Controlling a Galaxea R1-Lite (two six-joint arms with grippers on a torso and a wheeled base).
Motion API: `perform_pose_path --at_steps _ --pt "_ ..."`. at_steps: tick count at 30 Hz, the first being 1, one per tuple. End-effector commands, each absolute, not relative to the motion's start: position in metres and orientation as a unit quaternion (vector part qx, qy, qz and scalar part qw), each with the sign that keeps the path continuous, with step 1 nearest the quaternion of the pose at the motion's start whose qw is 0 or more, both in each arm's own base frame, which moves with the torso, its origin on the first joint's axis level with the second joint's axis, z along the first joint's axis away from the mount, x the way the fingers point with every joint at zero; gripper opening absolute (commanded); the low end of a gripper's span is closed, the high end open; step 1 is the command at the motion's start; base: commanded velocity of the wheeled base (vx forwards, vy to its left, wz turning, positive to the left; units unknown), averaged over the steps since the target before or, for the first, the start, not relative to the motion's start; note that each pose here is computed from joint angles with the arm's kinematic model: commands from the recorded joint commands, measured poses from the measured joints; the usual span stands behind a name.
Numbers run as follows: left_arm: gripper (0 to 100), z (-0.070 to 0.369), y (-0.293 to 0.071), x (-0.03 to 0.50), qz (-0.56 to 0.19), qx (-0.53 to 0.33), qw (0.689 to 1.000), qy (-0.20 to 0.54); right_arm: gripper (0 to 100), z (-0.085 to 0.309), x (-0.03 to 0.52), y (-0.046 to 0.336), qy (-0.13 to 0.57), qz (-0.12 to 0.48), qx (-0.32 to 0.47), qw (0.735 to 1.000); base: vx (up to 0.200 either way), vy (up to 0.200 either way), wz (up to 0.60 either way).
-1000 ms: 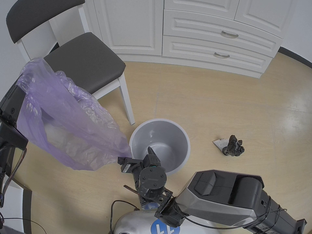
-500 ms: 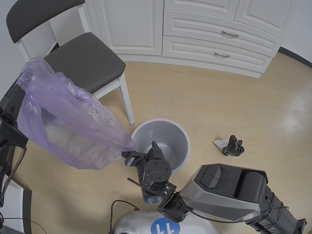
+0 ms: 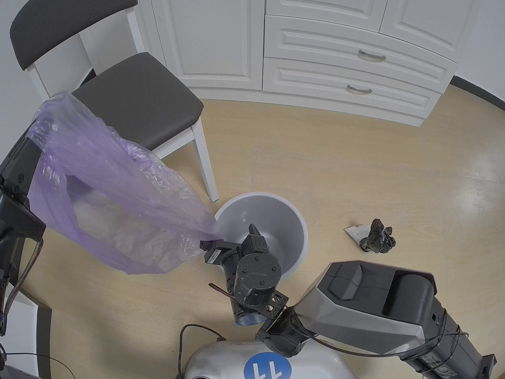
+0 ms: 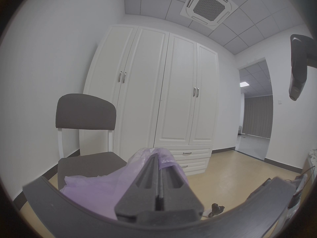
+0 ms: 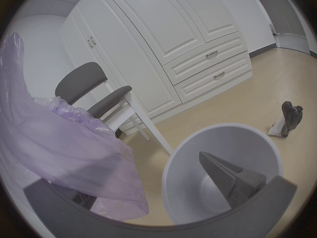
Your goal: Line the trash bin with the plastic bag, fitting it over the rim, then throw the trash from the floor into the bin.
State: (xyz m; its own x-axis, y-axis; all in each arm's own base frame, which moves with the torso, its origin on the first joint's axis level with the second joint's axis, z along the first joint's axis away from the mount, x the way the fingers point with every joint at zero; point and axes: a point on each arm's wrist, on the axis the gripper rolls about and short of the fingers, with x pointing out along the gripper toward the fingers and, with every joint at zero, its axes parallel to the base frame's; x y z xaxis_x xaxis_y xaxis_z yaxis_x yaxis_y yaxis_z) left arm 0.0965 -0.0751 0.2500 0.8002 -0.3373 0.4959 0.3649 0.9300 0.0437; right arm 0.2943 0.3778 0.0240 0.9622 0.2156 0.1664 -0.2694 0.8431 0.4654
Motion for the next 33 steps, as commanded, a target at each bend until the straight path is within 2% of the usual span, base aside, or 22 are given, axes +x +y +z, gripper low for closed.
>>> perform_pose_path --at_steps 1,6,7,13,17,20,23,27,29,31,33 --pt "0 0.25 -0.075 0.097 -0.185 -0.027 0.948 -0.256 100 0.025 0.295 0.378 -0.055 0.126 0.25 0.958 0.0 0.0 0.0" --pt "0 0.25 -0.075 0.097 -0.185 -0.027 0.948 -0.256 100 0.025 0.294 0.377 -0.054 0.126 0.247 0.959 0.0 0.0 0.0" --pt "0 0.25 -0.075 0.097 -0.185 -0.027 0.948 -0.256 0 0.025 0.294 0.378 -0.054 0.127 0.247 0.959 0.0 0.0 0.0" --pt "0 0.247 -0.075 0.097 -0.186 -0.024 0.95 -0.251 0 0.028 0.3 0.372 -0.058 0.12 0.249 0.959 0.0 0.0 0.0" --pt "0 0.244 -0.077 0.099 -0.188 -0.023 0.951 -0.244 0 0.046 0.304 0.364 -0.069 0.114 0.256 0.957 0.0 0.0 0.0" --pt "0 0.24 -0.077 0.1 -0.188 -0.019 0.953 -0.236 0 0.077 0.308 0.331 -0.078 0.122 0.225 0.963 0.0 0.0 0.0" --pt "0 0.237 -0.078 0.101 -0.189 -0.014 0.955 -0.226 0 0.094 0.306 0.315 -0.084 0.136 0.218 0.963 0.0 0.0 0.0" --pt "0 0.222 -0.08 0.103 -0.197 0.015 0.965 -0.171 0 0.14 0.294 0.278 -0.103 0.14 0.207 0.963 0.0 0.0 0.0" --pt "0 0.222 -0.08 0.103 -0.197 0.016 0.965 -0.169 0 0.142 0.294 0.277 -0.103 0.14 0.205 0.963 0.0 0.0 0.0" --pt "0 0.21 -0.082 0.106 -0.205 0.026 0.97 -0.124 0 0.18 0.276 0.24 -0.12 0.128 0.173 0.969 0.0 0.0 0.0" --pt "0 0.206 -0.083 0.106 -0.208 0.031 0.971 -0.109 0 0.2 0.264 0.219 -0.122 0.126 0.161 0.971 0.0 0.0 0.0"
